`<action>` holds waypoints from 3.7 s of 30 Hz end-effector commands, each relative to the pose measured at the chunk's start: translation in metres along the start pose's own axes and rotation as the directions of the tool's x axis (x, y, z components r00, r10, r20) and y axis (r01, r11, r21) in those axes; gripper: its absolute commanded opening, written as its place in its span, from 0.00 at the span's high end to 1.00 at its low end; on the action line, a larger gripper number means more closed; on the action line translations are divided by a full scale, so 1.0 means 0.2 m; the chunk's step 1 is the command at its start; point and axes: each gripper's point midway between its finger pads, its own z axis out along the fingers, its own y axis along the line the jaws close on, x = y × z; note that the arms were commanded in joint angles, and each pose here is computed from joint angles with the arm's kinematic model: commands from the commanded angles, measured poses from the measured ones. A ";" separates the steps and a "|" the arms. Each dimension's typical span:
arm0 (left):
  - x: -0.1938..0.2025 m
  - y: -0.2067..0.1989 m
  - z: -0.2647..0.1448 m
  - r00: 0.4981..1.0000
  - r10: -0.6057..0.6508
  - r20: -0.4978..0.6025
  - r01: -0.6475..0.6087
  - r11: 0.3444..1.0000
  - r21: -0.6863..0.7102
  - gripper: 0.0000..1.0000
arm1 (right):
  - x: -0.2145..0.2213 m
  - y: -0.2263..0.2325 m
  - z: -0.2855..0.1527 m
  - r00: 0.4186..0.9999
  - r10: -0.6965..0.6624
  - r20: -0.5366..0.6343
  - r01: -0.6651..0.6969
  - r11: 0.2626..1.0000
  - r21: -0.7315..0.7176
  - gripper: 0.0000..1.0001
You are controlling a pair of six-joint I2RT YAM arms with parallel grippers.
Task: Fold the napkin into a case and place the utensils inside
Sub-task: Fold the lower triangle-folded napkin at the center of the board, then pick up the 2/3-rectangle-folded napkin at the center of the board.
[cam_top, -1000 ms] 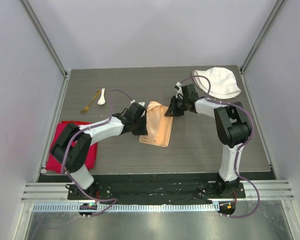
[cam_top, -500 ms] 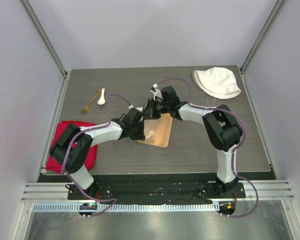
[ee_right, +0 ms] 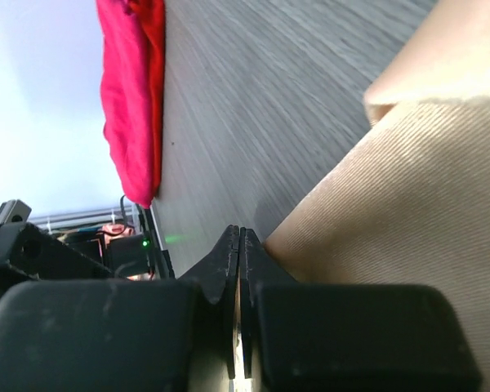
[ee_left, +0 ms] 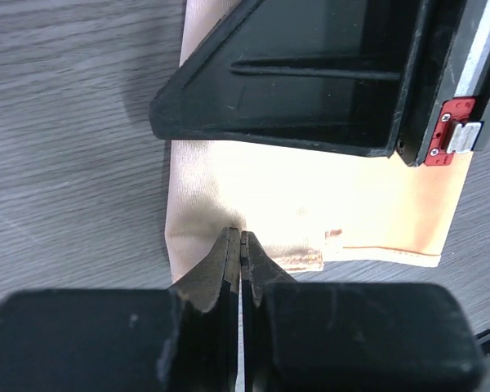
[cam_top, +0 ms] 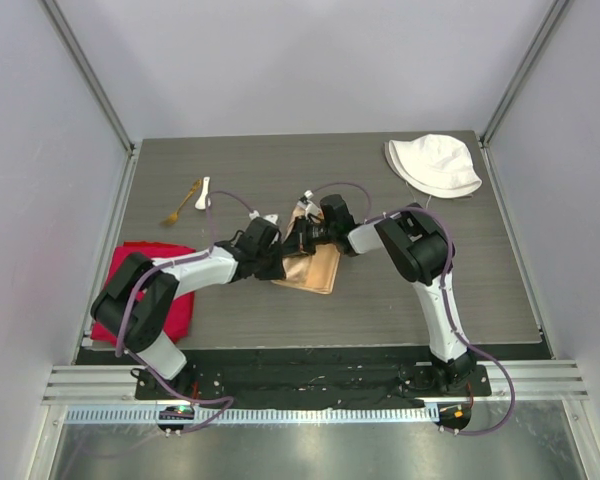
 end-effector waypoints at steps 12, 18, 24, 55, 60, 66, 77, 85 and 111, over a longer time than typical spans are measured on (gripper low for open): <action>0.07 0.19 -0.01 0.998 -0.064 -0.011 0.063 0.995 -0.073 0.96 | -0.06 -0.13 -0.01 0.999 -0.036 0.005 0.036 0.998 0.042 0.97; 0.18 0.31 -0.01 0.997 -0.070 -0.038 0.063 0.985 -0.162 0.97 | -0.09 -0.15 0.00 0.999 -0.044 -0.003 0.044 0.998 0.052 0.97; 0.00 0.05 -0.14 0.997 -0.077 0.012 0.076 0.996 0.038 0.89 | -0.11 -0.10 -0.01 0.999 -0.052 -0.006 0.053 0.998 0.046 0.97; -0.06 -0.31 -0.13 0.963 0.268 0.015 -0.266 0.961 -0.075 0.64 | -0.03 -0.07 -0.63 0.988 -0.112 0.102 0.066 0.923 0.379 0.90; -0.06 -0.28 -0.08 0.949 0.314 0.005 -0.311 0.942 -0.129 0.69 | 0.04 0.01 -0.59 0.991 -0.098 0.094 0.064 0.948 0.313 0.98; -0.07 -0.30 -0.07 0.947 0.320 0.009 -0.317 0.941 -0.118 0.71 | 0.11 0.05 -0.55 0.993 -0.089 0.082 0.063 0.957 0.282 0.99; -0.02 -0.29 0.01 0.941 0.335 -0.044 -0.338 0.934 -0.116 0.62 | 0.19 0.00 -0.45 0.997 -0.056 0.045 0.042 0.965 0.258 0.99; -0.02 -0.28 0.04 0.936 0.346 -0.057 -0.351 0.927 -0.129 0.65 | 0.27 -0.12 -0.43 1.000 -0.011 0.019 0.005 0.960 0.279 0.99; -0.10 -0.50 0.00 0.955 0.296 0.004 -0.296 0.955 0.012 1.00 | 0.31 -0.17 -0.43 1.000 -0.007 0.009 0.004 0.955 0.296 0.99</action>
